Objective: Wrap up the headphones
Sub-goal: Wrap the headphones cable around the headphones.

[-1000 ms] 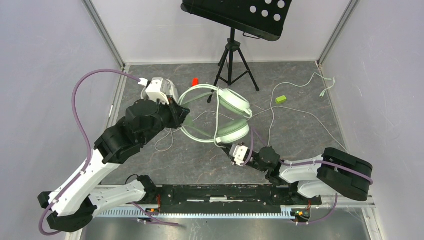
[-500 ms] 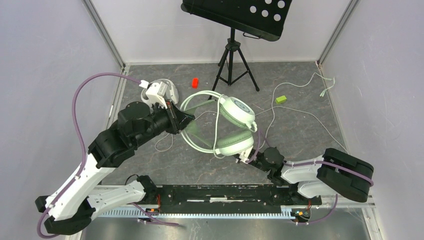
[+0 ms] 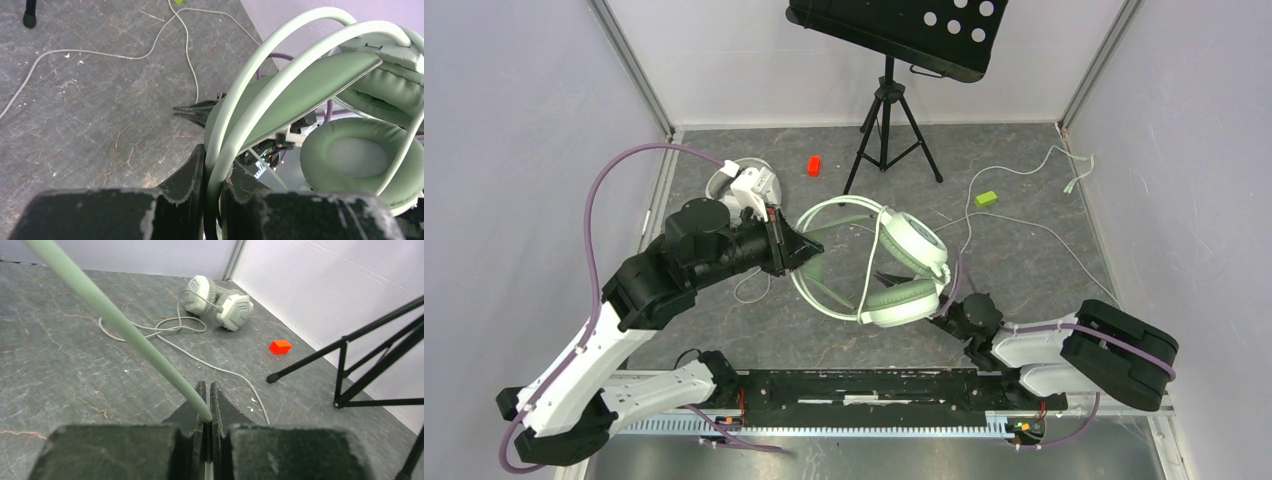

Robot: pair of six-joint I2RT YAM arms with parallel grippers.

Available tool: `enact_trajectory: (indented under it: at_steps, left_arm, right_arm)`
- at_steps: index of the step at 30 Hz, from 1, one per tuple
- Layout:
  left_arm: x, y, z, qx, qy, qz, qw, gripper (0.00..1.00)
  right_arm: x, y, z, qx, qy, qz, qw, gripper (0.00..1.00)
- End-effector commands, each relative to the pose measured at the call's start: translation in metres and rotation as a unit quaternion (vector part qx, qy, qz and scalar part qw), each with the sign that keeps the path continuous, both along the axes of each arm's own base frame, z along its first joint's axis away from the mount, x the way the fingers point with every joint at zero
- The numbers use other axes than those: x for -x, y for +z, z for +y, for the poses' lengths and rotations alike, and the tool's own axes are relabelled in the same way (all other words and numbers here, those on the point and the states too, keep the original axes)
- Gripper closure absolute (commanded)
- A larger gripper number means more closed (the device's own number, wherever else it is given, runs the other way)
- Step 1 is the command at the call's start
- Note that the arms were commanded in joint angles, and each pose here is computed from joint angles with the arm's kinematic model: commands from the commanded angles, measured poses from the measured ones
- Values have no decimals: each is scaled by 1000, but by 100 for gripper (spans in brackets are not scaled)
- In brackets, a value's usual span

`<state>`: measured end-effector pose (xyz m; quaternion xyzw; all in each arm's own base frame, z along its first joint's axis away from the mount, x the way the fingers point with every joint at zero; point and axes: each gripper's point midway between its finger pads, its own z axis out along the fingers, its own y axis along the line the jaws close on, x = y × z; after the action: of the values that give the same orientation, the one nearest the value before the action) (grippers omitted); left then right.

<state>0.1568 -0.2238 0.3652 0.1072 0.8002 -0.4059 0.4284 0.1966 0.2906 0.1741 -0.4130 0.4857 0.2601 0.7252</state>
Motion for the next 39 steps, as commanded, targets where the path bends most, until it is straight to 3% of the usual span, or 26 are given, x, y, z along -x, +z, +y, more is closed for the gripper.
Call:
enact_trajectory:
  at_steps: [1, 8, 13, 19, 28, 39]
  left_arm:
    - [23, 39, -9, 45, -68, -25, 996, 91]
    - [37, 22, -23, 8, -146, -18, 989, 90]
    - [48, 0, -34, -18, -211, 2, 977, 90]
    - [48, -29, -32, -69, -229, 15, 971, 90]
    - [32, -60, -10, -164, -214, -27, 963, 91]
    - [-23, -93, 33, -324, -108, -90, 936, 91]
  right_arm:
    - [-7, 23, -16, -49, -21, -13, 998, 98]
    - [-16, 38, -23, -63, -40, -26, 997, 90]
    - [-25, 50, -34, -79, -69, -37, 994, 80]
    - [-34, 63, -52, -96, -110, -54, 988, 82]
    - [-43, 70, -69, -103, -137, -62, 983, 85]
    - [-57, 57, -44, -33, -84, 54, 994, 90]
